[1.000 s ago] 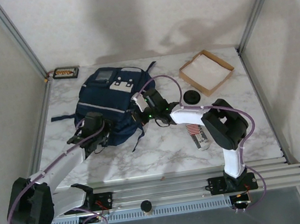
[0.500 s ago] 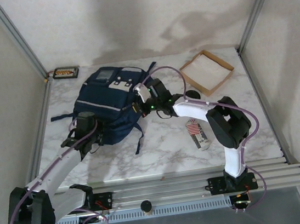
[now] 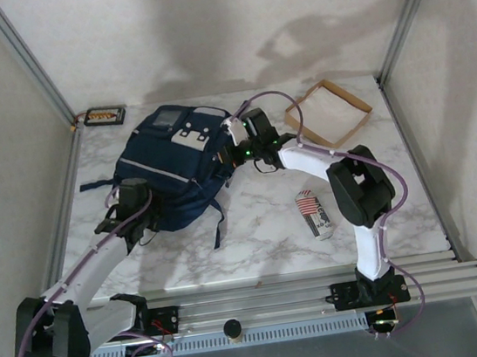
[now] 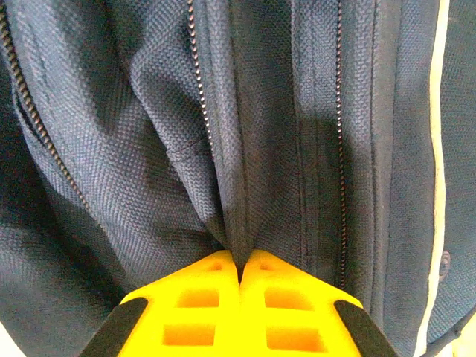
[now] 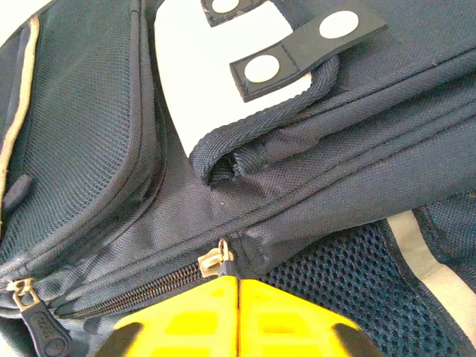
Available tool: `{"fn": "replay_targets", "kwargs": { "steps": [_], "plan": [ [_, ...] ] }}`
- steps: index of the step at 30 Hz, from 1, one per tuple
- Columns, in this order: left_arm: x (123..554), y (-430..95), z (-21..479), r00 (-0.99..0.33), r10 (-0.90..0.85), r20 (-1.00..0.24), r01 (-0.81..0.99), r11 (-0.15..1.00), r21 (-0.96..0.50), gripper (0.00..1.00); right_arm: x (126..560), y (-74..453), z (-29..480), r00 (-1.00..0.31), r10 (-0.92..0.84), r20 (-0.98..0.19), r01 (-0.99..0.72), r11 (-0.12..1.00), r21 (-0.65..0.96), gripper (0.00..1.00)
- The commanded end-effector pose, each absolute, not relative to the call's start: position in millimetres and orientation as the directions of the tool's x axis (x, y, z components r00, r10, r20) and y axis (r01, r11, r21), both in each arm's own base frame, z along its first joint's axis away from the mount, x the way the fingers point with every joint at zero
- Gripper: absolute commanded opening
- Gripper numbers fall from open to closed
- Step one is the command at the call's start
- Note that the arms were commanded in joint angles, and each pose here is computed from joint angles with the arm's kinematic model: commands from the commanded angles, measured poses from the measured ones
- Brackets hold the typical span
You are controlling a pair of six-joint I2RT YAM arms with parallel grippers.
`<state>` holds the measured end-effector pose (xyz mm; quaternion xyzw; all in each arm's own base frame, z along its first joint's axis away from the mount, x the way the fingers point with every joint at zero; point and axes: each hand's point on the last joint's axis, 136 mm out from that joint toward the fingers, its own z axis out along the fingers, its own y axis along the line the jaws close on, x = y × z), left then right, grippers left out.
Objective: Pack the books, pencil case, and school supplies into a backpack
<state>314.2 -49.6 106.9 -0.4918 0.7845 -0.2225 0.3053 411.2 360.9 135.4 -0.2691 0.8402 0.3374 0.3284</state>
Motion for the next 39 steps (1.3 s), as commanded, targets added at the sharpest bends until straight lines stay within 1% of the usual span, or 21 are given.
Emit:
{"fn": "replay_targets", "kwargs": {
  "steps": [1, 2, 3, 6, 8, 10, 12, 14, 16, 19, 21, 25, 27, 29, 31, 35, 36, 39],
  "plan": [
    [304, -29, 103, -0.347, -0.874, -0.34, -0.675, 0.485, -0.557, 0.13, 416, 339, 154, -0.684, -0.131, -0.718, -0.587, 0.683, 0.435, 0.32],
    [305, -32, 108, -0.357, -0.869, -0.343, -0.659, 0.494, -0.567, 0.18, 409, 343, 155, -0.718, -0.097, -0.69, -0.557, 0.674, 0.485, 0.43],
    [304, -33, 110, -0.361, -0.864, -0.35, -0.653, 0.503, -0.566, 0.21, 404, 349, 157, -0.743, -0.074, -0.665, -0.532, 0.668, 0.52, 0.48],
    [300, -33, 118, -0.374, -0.847, -0.377, -0.647, 0.53, -0.548, 0.29, 393, 362, 155, -0.822, 0.014, -0.569, -0.407, 0.684, 0.605, 0.59],
    [298, -35, 121, -0.388, -0.836, -0.388, -0.641, 0.547, -0.538, 0.33, 383, 384, 159, -0.849, 0.032, -0.527, -0.382, 0.653, 0.655, 0.62],
    [296, -40, 125, -0.403, -0.824, -0.399, -0.634, 0.565, -0.528, 0.36, 377, 407, 158, -0.868, 0.022, -0.496, -0.359, 0.663, 0.657, 0.62],
    [296, -43, 130, -0.409, -0.811, -0.419, -0.624, 0.583, -0.52, 0.38, 380, 421, 153, -0.881, 0.026, -0.472, -0.324, 0.693, 0.644, 0.62],
    [297, -49, 136, -0.419, -0.802, -0.426, -0.602, 0.597, -0.531, 0.39, 385, 431, 155, -0.887, 0.051, -0.459, -0.301, 0.691, 0.657, 0.58],
    [299, -53, 140, -0.431, -0.793, -0.431, -0.589, 0.608, -0.532, 0.41, 389, 436, 155, -0.885, 0.071, -0.46, -0.283, 0.702, 0.653, 0.57],
    [302, -57, 144, -0.448, -0.776, -0.444, -0.563, 0.63, -0.534, 0.42, 395, 437, 145, -0.893, 0.099, -0.439, -0.236, 0.727, 0.644, 0.54],
    [304, -59, 145, -0.457, -0.767, -0.451, -0.556, 0.642, -0.527, 0.42, 398, 440, 143, -0.892, 0.106, -0.439, -0.23, 0.731, 0.643, 0.51],
    [309, -65, 151, -0.482, -0.747, -0.458, -0.533, 0.665, -0.523, 0.44, 405, 444, 135, -0.893, 0.105, -0.437, -0.213, 0.757, 0.618, 0.48],
    [311, -67, 156, -0.482, -0.74, -0.469, -0.518, 0.673, -0.528, 0.45, 406, 447, 134, -0.893, 0.105, -0.438, -0.219, 0.749, 0.625, 0.41],
    [313, -73, 160, -0.497, -0.728, -0.472, -0.487, 0.684, -0.543, 0.47, 407, 451, 141, -0.893, 0.104, -0.437, -0.228, 0.733, 0.64, 0.32],
    [313, -80, 162, -0.523, -0.712, -0.468, -0.468, 0.699, -0.541, 0.48, 405, 455, 157, -0.889, 0.119, -0.443, -0.242, 0.699, 0.673, 0.2],
    [311, -97, 167, -0.567, -0.662, -0.49, -0.417, 0.744, -0.522, 0.48, 396, 455, 186, -0.887, 0.155, -0.435, -0.249, 0.633, 0.733, 0.03],
    [310, -101, 168, -0.574, -0.652, -0.495, -0.407, 0.752, -0.519, 0.48, 392, 456, 193, -0.889, 0.161, -0.429, -0.25, 0.613, 0.75, 0.0],
    [308, -116, 171, -0.6, -0.618, -0.508, -0.354, 0.774, -0.524, 0.48, 387, 456, 214, -0.893, 0.188, -0.409, -0.245, 0.56, 0.792, 0.0]
  ]
}}
